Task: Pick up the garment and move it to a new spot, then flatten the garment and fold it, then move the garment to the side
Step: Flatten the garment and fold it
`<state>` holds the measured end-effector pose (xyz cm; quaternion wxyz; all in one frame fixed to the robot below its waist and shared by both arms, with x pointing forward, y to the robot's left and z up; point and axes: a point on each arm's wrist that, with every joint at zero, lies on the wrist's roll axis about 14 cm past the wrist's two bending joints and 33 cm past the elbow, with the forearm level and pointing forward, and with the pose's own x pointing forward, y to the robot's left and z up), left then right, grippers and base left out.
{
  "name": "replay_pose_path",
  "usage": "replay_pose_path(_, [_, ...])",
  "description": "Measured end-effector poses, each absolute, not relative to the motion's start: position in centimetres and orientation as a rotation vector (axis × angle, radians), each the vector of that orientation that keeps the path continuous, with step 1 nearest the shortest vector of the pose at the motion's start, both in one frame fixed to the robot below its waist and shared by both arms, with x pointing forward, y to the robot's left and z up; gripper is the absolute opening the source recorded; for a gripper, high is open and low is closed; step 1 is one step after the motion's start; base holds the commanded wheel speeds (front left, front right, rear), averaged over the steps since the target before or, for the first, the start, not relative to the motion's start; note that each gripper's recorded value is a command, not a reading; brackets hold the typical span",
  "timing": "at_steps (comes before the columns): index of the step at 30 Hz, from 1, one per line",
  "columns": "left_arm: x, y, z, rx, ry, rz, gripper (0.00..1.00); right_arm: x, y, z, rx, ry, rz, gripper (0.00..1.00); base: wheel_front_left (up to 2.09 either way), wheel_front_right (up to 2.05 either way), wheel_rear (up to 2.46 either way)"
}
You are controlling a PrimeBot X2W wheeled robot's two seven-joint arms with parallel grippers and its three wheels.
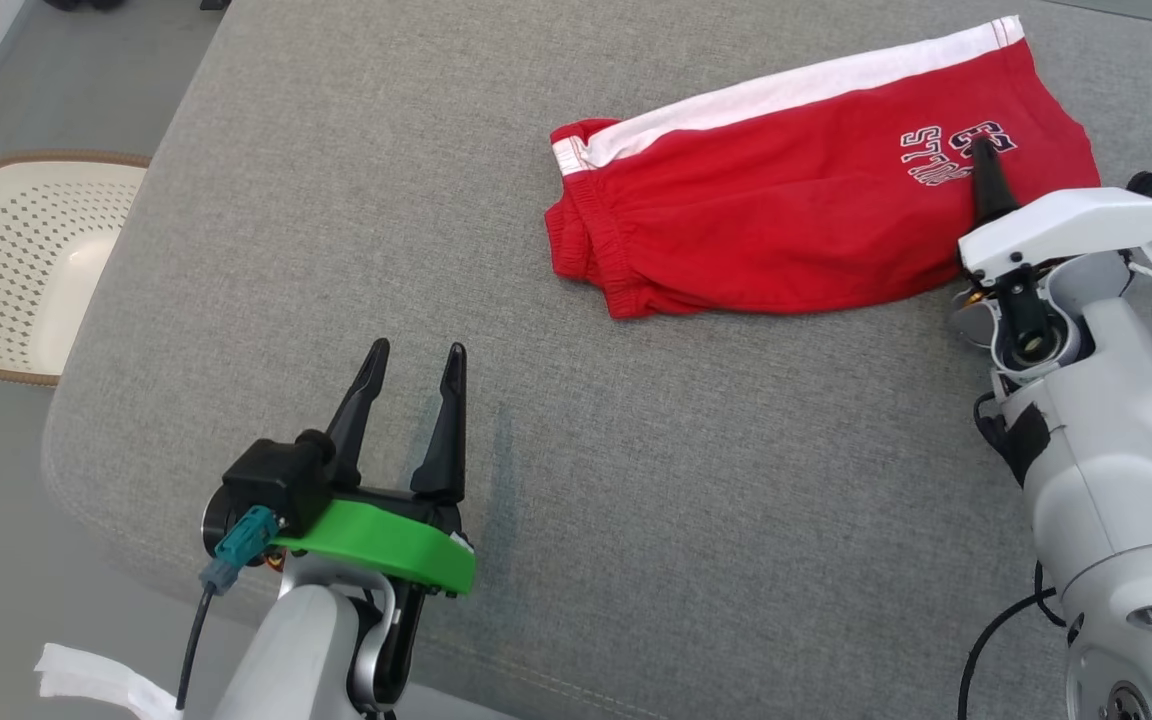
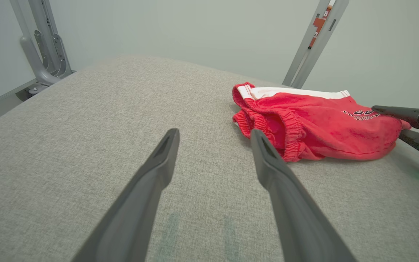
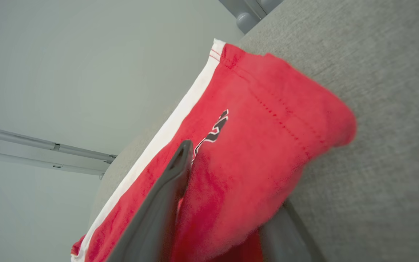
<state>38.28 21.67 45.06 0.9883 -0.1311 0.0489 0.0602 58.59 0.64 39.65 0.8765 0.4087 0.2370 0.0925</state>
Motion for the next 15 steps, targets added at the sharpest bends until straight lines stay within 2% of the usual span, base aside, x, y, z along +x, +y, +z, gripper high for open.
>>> replay_pose_path(6, [38.7, 21.7, 45.5, -0.256, 0.082, 0.111, 1.0, 57.4, -0.1, 40.4, 0.788, 0.452, 0.212, 0.0, 0.0, 0.0, 0.0])
replay_pose_path(15, [39.3, 20.0, 46.4, -0.273, 0.054, 0.058, 1.0, 55.7, -3.6, 41.1, 0.731, 0.39, 0.162, 0.0, 0.0, 0.0, 0.0])
